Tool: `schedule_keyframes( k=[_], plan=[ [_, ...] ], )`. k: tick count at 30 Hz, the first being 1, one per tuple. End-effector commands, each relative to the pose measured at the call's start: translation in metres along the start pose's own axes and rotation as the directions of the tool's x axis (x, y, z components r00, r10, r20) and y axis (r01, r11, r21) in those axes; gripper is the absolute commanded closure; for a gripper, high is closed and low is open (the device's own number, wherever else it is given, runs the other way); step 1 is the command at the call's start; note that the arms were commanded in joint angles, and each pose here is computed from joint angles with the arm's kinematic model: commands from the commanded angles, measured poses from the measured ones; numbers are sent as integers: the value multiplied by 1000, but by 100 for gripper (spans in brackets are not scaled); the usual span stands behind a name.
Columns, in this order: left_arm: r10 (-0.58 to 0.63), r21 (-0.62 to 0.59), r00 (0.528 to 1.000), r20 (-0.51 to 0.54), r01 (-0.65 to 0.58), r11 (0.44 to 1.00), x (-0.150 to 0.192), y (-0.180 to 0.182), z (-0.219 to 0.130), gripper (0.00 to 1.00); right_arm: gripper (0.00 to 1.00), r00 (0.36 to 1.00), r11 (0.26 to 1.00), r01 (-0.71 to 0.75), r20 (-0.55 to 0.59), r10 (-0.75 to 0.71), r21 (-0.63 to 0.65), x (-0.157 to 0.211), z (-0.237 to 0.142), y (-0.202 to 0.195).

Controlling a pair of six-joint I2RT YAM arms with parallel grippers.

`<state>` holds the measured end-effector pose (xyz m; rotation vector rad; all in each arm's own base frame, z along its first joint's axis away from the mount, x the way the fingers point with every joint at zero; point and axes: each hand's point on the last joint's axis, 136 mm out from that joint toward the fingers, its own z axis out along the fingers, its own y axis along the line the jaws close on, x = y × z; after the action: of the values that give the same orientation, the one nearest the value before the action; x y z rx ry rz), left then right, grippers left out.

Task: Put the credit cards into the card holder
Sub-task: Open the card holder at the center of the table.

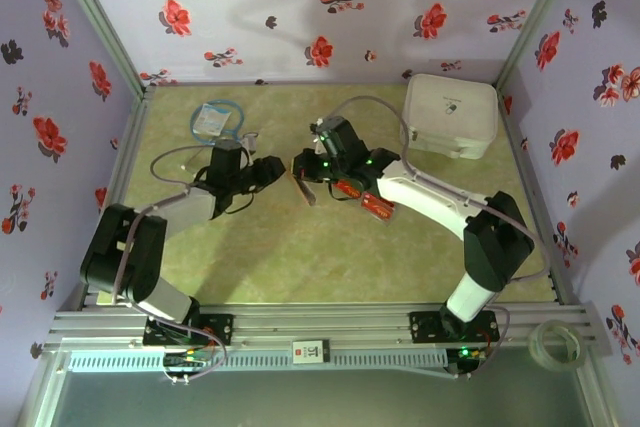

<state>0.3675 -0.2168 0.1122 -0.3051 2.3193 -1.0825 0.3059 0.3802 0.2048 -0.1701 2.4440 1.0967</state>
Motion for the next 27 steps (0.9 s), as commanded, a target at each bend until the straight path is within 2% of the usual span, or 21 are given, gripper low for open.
schedule_keyframes(
  k=[1, 5, 12, 21, 27],
  plan=[
    [12, 32, 1000, 26, -13, 999, -6, -2, 6, 58, 100, 999, 996, -4, -39, 1, -84, 7, 12, 27],
    [0, 41, 1000, 25, -1, 999, -6, -1, 10, 57, 100, 997, 993, -26, -75, 17, -117, 20, 33, 37],
    [-18, 39, 1000, 20, 18, 999, 2, 7, 10, 57, 100, 994, 995, -53, -98, 45, -83, 38, 49, 15],
    [-18, -7, 999, 29, 18, 1000, 12, 24, -7, 55, 100, 988, 996, -28, -156, 14, -88, 49, 36, -3],
    [64, -112, 998, 0, -63, 992, 20, 35, -27, 46, 100, 974, 999, 27, -223, -35, -39, 73, 19, -42]
  ],
)
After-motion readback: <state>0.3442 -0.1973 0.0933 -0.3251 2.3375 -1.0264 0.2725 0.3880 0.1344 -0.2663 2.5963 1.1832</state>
